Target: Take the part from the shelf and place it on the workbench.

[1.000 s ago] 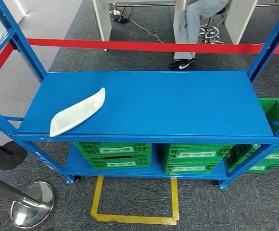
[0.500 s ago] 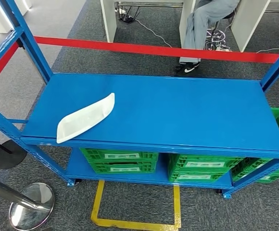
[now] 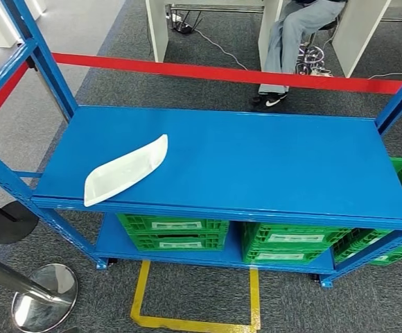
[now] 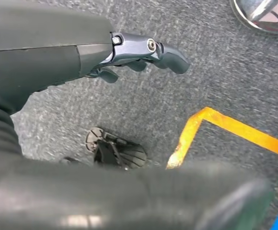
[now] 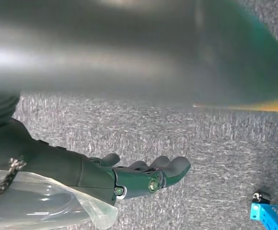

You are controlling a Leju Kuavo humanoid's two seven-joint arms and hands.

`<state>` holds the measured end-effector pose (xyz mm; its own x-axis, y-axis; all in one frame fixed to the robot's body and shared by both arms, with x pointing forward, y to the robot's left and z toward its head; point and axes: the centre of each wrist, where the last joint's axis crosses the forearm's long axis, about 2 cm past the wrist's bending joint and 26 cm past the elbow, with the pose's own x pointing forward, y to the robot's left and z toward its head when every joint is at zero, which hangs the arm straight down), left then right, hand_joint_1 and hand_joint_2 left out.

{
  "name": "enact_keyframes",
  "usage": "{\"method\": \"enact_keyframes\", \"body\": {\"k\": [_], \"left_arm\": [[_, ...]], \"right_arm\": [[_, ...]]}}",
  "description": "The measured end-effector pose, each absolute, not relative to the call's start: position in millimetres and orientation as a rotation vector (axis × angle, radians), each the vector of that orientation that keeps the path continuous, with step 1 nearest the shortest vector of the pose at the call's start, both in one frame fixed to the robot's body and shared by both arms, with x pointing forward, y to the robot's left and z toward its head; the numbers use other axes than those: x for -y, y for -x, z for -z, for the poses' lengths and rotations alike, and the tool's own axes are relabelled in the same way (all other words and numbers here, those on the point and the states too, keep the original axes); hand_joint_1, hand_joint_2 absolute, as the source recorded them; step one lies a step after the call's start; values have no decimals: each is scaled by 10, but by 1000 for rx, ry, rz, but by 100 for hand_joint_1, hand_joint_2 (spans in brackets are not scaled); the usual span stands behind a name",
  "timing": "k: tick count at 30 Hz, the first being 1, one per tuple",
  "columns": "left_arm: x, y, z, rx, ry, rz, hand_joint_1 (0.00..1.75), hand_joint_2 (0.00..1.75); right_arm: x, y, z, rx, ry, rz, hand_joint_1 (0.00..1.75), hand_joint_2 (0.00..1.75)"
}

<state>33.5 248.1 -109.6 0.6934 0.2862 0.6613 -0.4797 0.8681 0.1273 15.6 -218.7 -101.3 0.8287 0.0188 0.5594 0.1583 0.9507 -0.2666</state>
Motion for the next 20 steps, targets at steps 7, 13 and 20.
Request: {"method": "enact_keyframes", "body": {"k": [7, 13, 20], "left_arm": [[-2437, -326, 1098, 287, -91, -968, 0, 0], [-2443, -344, 1097, 350, -126, -886, 0, 0], [-2457, -339, 1098, 433, -179, -794, 0, 0]], "right_arm": [[2147, -163, 1021, 284, 133, 954, 0, 0], [2155, -175, 1020, 338, 161, 806, 0, 0], [2183, -189, 1019, 420, 211, 649, 0, 0]]}}
